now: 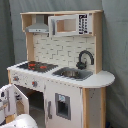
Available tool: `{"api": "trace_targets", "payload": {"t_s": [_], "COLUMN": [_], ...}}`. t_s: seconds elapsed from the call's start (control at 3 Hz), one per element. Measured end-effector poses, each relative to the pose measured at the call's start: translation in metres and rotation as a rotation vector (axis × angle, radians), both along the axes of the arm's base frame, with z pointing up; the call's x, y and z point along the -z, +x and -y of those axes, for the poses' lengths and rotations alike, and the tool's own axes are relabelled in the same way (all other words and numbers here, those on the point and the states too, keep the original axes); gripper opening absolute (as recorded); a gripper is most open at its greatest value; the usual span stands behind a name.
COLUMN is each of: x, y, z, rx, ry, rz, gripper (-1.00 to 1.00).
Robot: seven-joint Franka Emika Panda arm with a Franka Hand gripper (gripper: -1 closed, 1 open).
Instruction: Play with the kitchen
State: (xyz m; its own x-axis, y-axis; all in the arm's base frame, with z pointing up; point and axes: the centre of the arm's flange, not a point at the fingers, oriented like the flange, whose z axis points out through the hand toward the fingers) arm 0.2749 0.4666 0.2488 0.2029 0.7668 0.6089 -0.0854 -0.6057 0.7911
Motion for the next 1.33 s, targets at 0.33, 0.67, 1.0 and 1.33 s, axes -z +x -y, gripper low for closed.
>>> {"api": "trace_targets", "payload": {"t_s": [0.33,0.67,1.0,1.33], "x": [0.001,0.002,0.003,0.004], "y": [-0.006,-0.012,-0.02,-0.028], "z": [-0.009,-0.019,-0.03,-0.042], "rx": [0.046,0.089,0.129,0.165], "ry": [-0.005,-0.01,-0.009,-0.011], "rz": [0.011,0.024,0.03,0.042], "gripper": [-1.0,-1.0,-1.0,-1.0]}}
